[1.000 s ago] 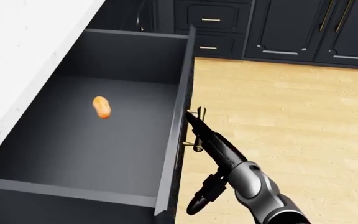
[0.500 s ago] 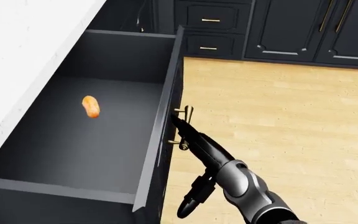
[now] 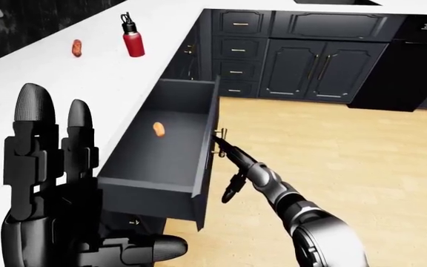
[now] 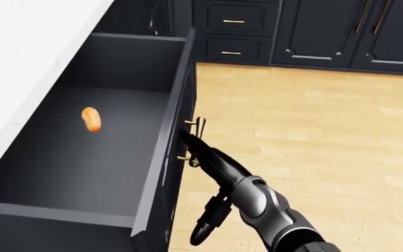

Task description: Close the right drawer.

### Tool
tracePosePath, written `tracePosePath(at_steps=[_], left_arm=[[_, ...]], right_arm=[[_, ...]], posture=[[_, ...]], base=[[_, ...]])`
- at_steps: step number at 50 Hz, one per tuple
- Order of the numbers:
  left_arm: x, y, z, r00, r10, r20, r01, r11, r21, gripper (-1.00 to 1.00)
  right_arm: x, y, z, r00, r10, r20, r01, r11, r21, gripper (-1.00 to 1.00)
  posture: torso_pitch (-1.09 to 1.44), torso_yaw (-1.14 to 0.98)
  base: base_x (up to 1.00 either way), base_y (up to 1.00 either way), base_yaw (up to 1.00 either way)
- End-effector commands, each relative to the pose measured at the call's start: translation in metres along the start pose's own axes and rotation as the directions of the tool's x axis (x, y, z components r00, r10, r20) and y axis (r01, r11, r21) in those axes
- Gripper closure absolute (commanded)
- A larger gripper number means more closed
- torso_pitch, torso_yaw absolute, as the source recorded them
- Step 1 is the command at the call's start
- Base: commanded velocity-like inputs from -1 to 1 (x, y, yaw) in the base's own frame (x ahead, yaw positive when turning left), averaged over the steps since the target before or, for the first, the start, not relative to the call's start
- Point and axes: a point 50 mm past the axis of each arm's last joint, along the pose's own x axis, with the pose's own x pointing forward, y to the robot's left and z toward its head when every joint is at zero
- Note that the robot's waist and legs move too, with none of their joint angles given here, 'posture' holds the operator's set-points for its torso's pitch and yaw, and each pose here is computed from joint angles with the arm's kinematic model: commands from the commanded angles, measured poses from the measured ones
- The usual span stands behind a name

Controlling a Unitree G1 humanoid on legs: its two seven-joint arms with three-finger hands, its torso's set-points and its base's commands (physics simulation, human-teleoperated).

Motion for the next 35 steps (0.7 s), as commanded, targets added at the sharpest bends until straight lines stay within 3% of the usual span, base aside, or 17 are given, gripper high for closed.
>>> tracePosePath(at_steps=[1, 35], left_arm=[[0.001, 0.000, 0.010, 0.998, 0.000, 0.062, 0.000, 1.000, 0.003, -1.00], [0.001, 0.000, 0.010, 0.998, -0.001, 0.060, 0.001, 1.000, 0.001, -1.00]], right_arm=[[0.008, -0.001, 0.038, 0.983, 0.050, 0.176, -0.037, 0.996, -0.082, -1.00], [0.017, 0.021, 0.064, 0.968, 0.139, 0.210, -0.110, 0.984, -0.143, -1.00]], posture=[[0.00, 0.00], [0.00, 0.00]], base=[[0.00, 0.00, 0.00], [0.00, 0.00, 0.00]])
